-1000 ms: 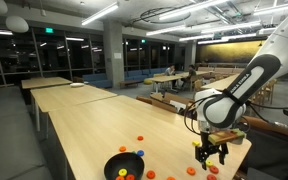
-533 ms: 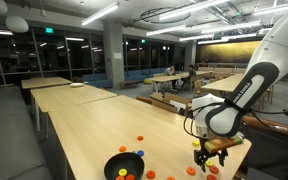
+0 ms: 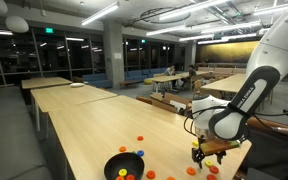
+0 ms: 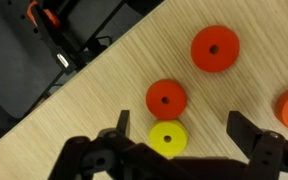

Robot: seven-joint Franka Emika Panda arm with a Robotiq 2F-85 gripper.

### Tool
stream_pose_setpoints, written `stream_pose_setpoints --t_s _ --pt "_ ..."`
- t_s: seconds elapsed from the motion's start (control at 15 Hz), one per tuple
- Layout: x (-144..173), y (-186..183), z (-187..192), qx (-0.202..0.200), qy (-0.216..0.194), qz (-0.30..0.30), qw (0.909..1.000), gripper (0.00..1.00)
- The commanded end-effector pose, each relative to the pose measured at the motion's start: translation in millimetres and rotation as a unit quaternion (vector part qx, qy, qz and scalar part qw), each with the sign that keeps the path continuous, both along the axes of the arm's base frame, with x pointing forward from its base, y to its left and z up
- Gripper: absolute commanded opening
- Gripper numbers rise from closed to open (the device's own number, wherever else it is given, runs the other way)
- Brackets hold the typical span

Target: Put the round yellow, orange, blue blocks and another orange block in the black bowl respectively

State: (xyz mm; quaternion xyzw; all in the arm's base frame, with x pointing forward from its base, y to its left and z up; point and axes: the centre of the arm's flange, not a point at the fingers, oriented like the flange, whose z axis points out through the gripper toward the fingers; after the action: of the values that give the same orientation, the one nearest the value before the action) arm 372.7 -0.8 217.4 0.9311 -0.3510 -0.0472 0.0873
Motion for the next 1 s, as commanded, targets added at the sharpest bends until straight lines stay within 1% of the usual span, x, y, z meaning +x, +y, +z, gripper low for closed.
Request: stream_pose_setpoints --t_s 0.0,0.2,0.4,0.53,0.67,0.93 --pt "-16 -8 -15 0.001 -0.036 -0.042 0.9985 1.0" --pt "-19 -19 -17 0.008 -0.069 -0.072 0.995 1.0" --pt "-22 -29 -12 0.004 -0.097 -0.104 0.9898 1.0" --pt "-26 -35 -6 -0.002 -0.107 -0.121 0.9868 1.0" --pt "-28 -37 2 0.007 -0.108 -0.127 0.9859 1.0" --pt "-23 -35 12 0.034 -0.097 -0.103 0.9893 1.0"
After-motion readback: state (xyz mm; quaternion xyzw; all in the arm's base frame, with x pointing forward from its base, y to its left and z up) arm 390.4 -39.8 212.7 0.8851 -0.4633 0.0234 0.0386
